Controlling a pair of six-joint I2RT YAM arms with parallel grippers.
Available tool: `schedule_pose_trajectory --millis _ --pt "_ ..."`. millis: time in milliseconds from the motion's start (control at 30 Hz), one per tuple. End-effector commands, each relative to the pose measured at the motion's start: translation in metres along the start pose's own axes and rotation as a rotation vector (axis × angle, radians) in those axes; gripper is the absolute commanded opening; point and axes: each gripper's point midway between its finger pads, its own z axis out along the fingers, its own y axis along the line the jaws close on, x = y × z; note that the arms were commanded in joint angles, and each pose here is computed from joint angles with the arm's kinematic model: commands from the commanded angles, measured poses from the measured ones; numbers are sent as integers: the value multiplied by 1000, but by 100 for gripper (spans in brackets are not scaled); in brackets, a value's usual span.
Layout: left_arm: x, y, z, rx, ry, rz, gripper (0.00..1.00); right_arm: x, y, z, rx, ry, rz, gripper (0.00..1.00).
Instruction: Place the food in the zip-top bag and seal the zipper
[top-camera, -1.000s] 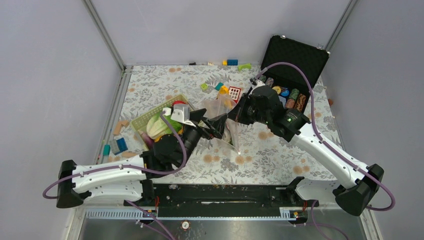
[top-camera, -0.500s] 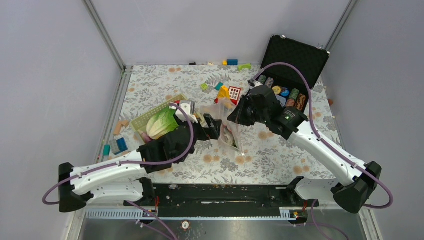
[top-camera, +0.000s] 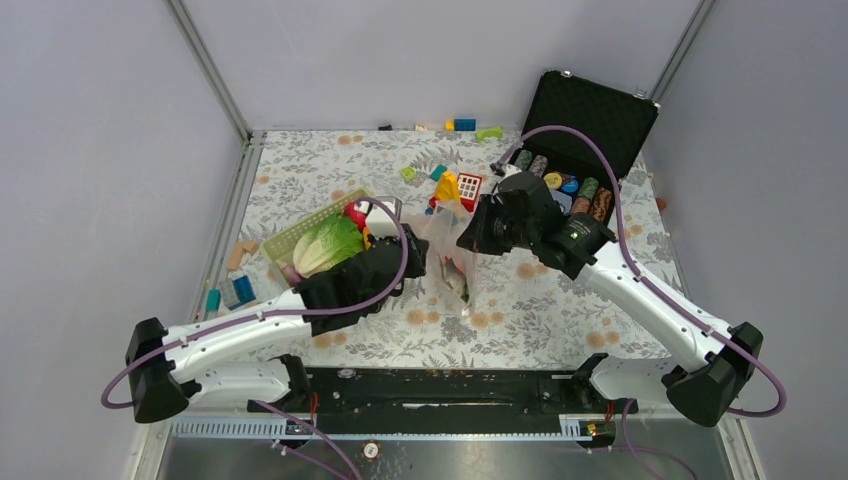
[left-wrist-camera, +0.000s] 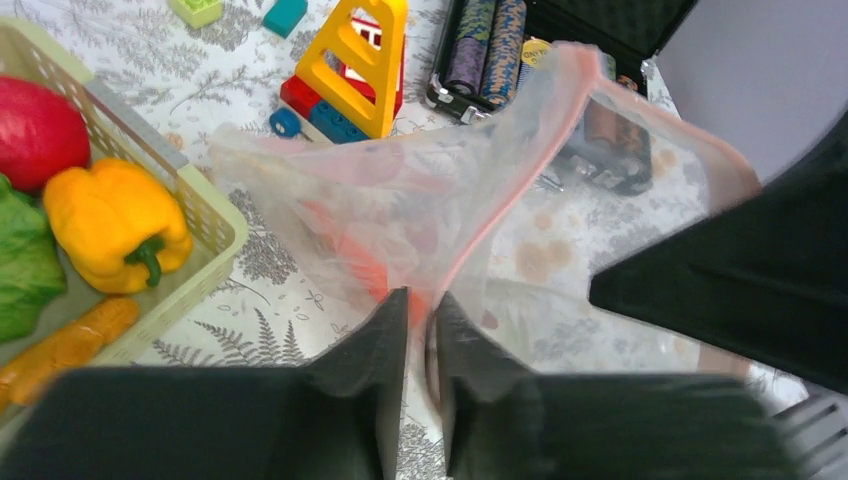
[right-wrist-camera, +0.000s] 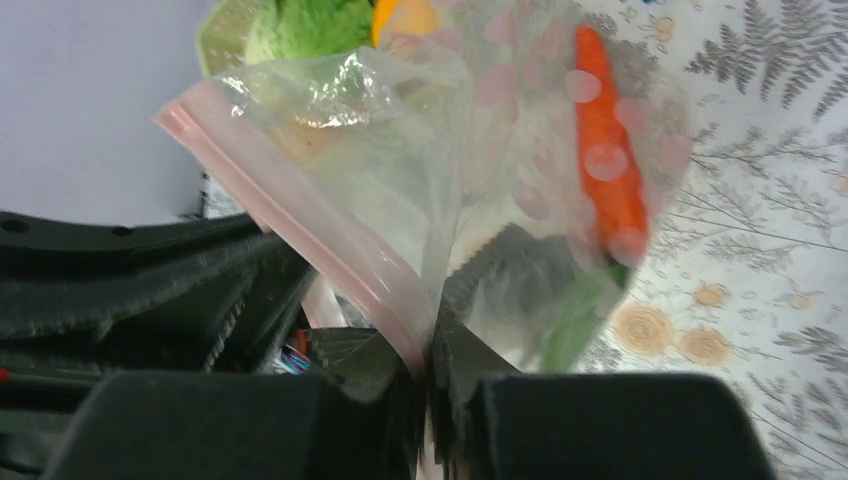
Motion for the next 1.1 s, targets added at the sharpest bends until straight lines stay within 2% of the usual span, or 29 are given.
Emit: schedule_pose_trajectory --millis 0,67,200,333,567,667,767,900,1067 --pt "-10 -5 11 -4 -20 -2 3 9 -19 -16 76 62 -133 13" --pt "-16 -8 11 5 -28 4 0 14 -43 -20 189 72 -174 14" --pt "-25 -22 10 74 -58 -1 0 27 -70 -23 320 87 -233 27" --pt "-27 -30 10 100 -54 -20 0 38 -65 -13 291 83 -225 35" --pt "-33 -31 6 101 -66 -79 0 46 -57 -3 257 -19 -183 36" --pt "-41 -33 2 112 -85 -87 0 49 -60 -3 241 -61 -148 25" --pt "-51 -31 -3 110 -112 -83 0 42 -67 -18 273 -105 -158 0" --pt "-69 -40 -10 159 -157 -69 0 20 -70 -65 327 -149 -237 0" --pt "-82 -72 -13 285 -168 -21 0 18 -85 -126 491 -40 -272 0"
